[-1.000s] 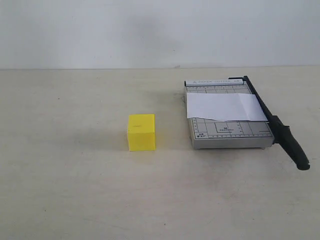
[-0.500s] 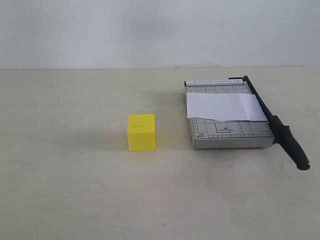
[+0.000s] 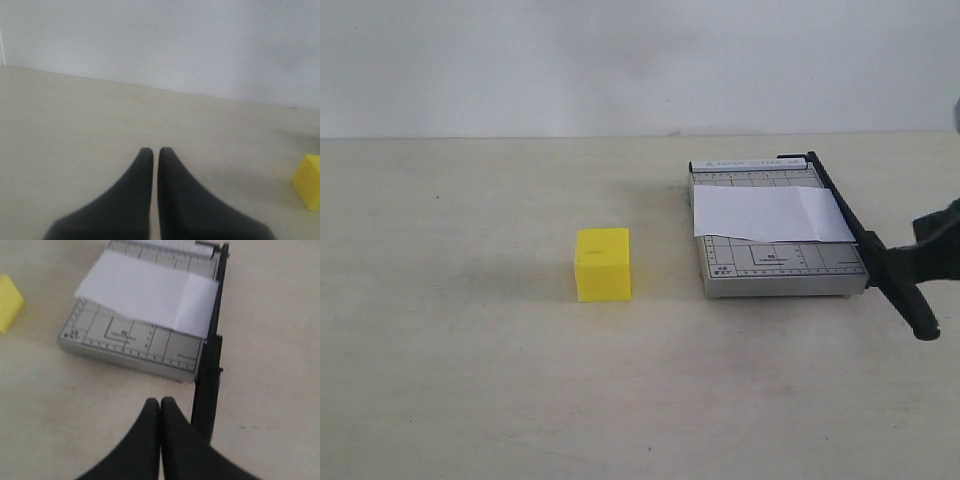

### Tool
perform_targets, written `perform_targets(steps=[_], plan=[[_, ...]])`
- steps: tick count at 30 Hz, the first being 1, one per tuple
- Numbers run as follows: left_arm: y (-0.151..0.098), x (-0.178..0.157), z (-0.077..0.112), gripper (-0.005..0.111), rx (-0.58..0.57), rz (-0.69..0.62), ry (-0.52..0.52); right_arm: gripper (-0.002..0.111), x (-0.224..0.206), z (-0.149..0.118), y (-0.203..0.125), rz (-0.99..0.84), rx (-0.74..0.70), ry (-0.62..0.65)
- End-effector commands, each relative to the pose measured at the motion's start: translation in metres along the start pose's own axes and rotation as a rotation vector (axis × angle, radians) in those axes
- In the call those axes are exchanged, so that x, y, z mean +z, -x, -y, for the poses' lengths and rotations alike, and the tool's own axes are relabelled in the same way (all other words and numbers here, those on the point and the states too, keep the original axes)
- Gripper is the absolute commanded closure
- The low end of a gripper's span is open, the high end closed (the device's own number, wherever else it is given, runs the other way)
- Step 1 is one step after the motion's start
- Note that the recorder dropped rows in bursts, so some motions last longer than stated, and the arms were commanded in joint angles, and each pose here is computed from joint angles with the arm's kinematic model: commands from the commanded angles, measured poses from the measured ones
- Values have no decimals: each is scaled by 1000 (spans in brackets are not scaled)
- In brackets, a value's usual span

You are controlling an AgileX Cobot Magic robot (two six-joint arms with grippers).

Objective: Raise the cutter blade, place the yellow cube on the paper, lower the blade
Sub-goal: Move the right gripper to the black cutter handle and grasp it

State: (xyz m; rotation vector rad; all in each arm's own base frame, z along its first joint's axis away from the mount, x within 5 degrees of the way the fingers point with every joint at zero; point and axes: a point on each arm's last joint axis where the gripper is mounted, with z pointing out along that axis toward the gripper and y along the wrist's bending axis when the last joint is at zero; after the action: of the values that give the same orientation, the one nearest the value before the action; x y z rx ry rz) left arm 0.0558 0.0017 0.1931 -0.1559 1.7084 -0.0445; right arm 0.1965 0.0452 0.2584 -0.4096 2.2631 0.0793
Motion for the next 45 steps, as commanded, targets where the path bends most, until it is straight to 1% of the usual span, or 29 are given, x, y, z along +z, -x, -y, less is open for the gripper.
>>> perform_targets(steps=[1,3,6,8,11,12,14,15,16,25,27,29,31,33,36,38,41,43,45], plan=[[-1,0,0,102,-6,3,-4,108,21,16,22,-276,-4,-93],[-1,0,0,102,-6,3,-4,108,25,23,25,-346,4,-153],[-1,0,0,102,-6,3,-4,107,32,26,25,-427,-22,-175],[-1,0,0,102,-6,3,-4,101,37,26,24,-444,-39,-170],[-1,0,0,102,-6,3,-4,81,46,26,22,-456,-43,-164],[-1,0,0,102,-6,3,-4,70,49,26,21,-462,-44,-162],[-1,0,0,102,-6,3,-4,57,52,26,21,-466,-45,-161],[-1,0,0,102,-6,3,-4,52,54,26,21,-463,-40,-162],[-1,0,0,102,-6,3,-4,50,55,26,21,-458,-30,-164],[-1,0,0,102,-6,3,-4,50,60,24,28,-340,62,-161],[-1,0,0,102,-6,3,-4,50,62,22,19,-342,79,-156],[-1,0,0,102,-6,3,-4,50,66,19,1,-341,108,-146],[-1,0,0,102,-6,3,-4,50,66,13,-15,-256,123,-116],[-1,0,0,102,-6,3,-4,50,62,7,-20,-94,145,-75],[-1,0,0,102,-6,3,-4,50,53,1,-24,107,238,-17],[-1,0,0,102,-6,3,-4,50,51,-2,-28,160,279,6],[-1,0,0,102,-6,3,-4,51,52,-1,-31,159,313,-5],[-1,0,0,102,-6,3,-4,57,52,0,-32,151,300,-15],[-1,0,0,102,-6,3,-4,69,52,0,-33,140,272,-24]])
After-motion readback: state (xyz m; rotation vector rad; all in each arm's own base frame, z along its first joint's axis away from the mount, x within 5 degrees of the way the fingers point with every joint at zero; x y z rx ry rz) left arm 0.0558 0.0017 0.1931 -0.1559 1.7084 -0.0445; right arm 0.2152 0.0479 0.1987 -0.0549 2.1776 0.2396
